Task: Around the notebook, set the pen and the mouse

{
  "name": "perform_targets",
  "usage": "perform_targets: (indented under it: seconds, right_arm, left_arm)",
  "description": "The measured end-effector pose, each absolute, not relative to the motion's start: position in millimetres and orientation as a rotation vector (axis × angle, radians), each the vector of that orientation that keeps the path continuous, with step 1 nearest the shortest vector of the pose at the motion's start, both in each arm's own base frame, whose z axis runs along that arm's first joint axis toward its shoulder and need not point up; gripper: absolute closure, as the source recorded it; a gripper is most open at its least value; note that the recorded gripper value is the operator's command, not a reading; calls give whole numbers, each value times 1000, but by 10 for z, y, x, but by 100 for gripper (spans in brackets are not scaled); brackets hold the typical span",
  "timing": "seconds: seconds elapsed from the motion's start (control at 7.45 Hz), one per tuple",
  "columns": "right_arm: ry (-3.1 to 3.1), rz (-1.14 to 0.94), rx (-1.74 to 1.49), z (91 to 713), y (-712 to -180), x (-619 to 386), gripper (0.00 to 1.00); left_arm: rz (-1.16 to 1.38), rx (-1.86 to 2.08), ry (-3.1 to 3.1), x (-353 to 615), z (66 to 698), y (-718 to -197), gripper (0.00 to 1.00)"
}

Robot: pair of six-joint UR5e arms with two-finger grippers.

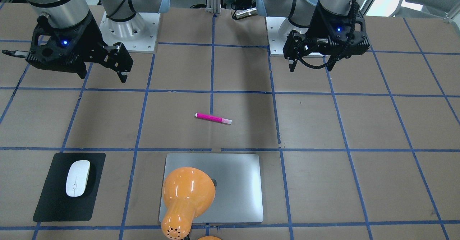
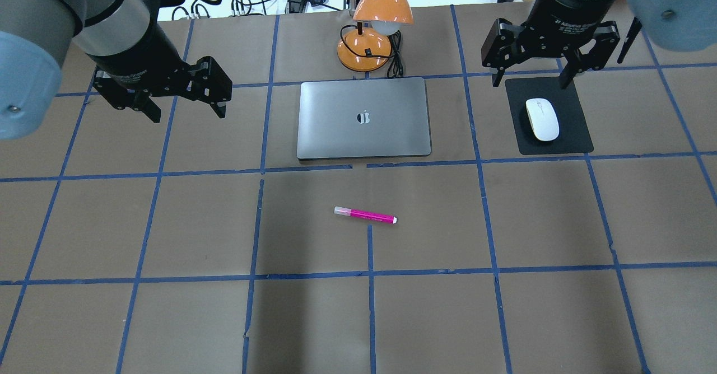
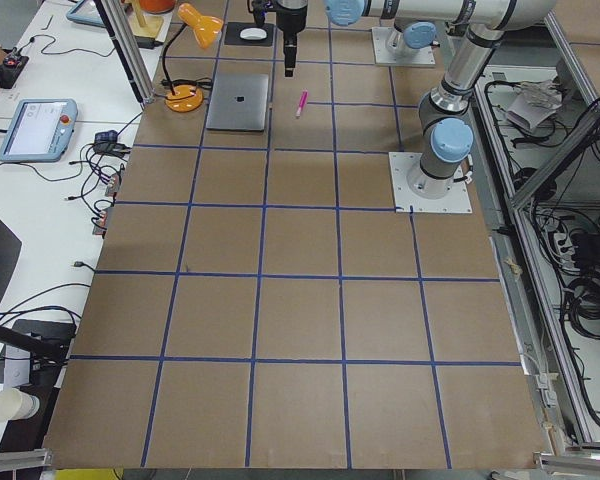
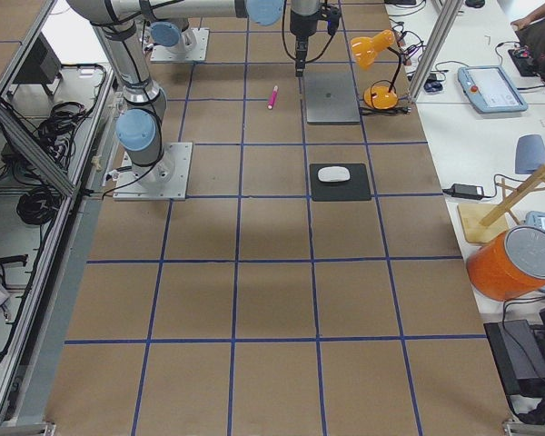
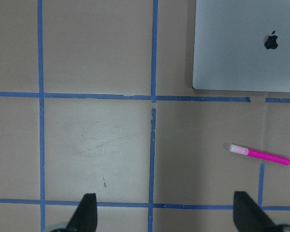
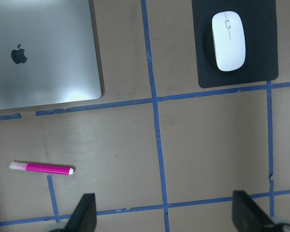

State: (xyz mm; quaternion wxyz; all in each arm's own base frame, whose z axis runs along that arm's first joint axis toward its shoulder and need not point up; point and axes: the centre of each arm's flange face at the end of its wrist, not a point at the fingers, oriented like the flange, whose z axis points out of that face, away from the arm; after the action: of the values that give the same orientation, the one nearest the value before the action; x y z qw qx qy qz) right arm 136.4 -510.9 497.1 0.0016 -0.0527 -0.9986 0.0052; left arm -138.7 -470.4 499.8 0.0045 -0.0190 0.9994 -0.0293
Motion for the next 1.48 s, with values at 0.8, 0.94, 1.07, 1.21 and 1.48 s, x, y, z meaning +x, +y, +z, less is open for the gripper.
perform_targets:
  seconds: [0.8,0.94,1.07,1.21,1.48]
  right_arm:
    - [-3125,-11,-169,4906,-5132,1313,0]
    - [-3121,-14,-169,4884,-5145,1302,0]
    - [-3120,-16,-174,4854,-5169,1279,0]
    - [-3120,-22,-183,4823,-5197,1244,0]
    - [-3116,-41,-197,4752,-5254,1181,0]
  left_arm:
    - [-62,-62,3136,-1425,4946,-4705,0]
    - [-62,-61,3134,-1424,4947,-4706,0]
    - [-65,-60,3132,-1424,4957,-4702,0]
    - [-70,-60,3132,-1423,4975,-4687,0]
    - [-79,-58,3132,-1427,5022,-4640,0]
